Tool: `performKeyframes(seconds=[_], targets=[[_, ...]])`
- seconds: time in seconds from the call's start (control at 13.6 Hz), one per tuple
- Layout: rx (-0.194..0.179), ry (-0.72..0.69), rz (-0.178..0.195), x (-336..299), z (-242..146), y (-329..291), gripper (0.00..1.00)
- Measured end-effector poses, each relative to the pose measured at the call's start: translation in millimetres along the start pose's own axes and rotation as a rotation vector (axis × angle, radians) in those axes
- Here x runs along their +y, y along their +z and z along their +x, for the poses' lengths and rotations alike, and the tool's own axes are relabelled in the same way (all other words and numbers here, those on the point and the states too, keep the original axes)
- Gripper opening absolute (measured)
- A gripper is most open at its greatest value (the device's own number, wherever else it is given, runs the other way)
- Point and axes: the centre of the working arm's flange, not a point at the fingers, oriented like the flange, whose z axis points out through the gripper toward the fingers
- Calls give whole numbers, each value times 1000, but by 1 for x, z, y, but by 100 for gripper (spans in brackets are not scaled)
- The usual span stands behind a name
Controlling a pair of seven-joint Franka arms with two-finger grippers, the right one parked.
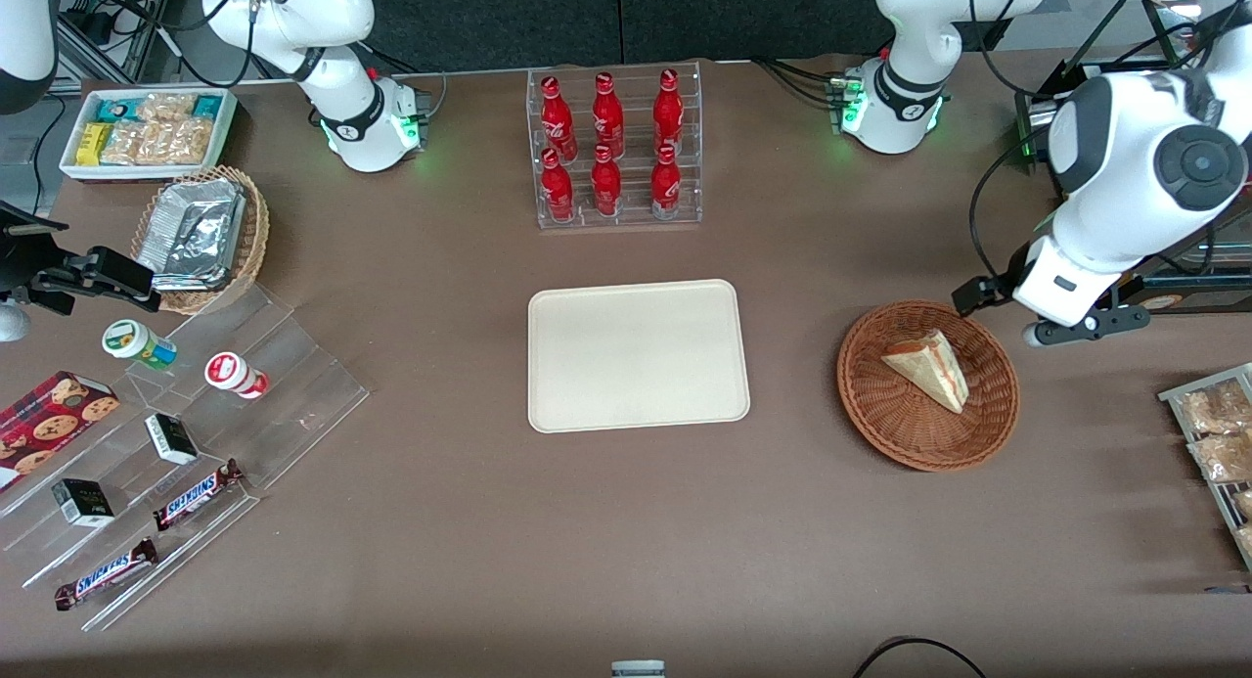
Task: Place sandwich from basket to tray
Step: 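Lower the open left gripper over the wrapped sandwich in the wicker basket, then close the left gripper on the sandwich and lift it from the basket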
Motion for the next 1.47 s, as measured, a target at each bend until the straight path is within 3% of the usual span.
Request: performKeyframes(seconds=[0.22,0.51,1.25,1.4,1.47], targets=[[56,-167,-30,3,3,34,100],[97,-360,-67,10,10,71,100],[15,-477,-37,12,7,146,100],[1,-482,-30,12,6,154,95],[-8,-485,-27,12,5,159,86]])
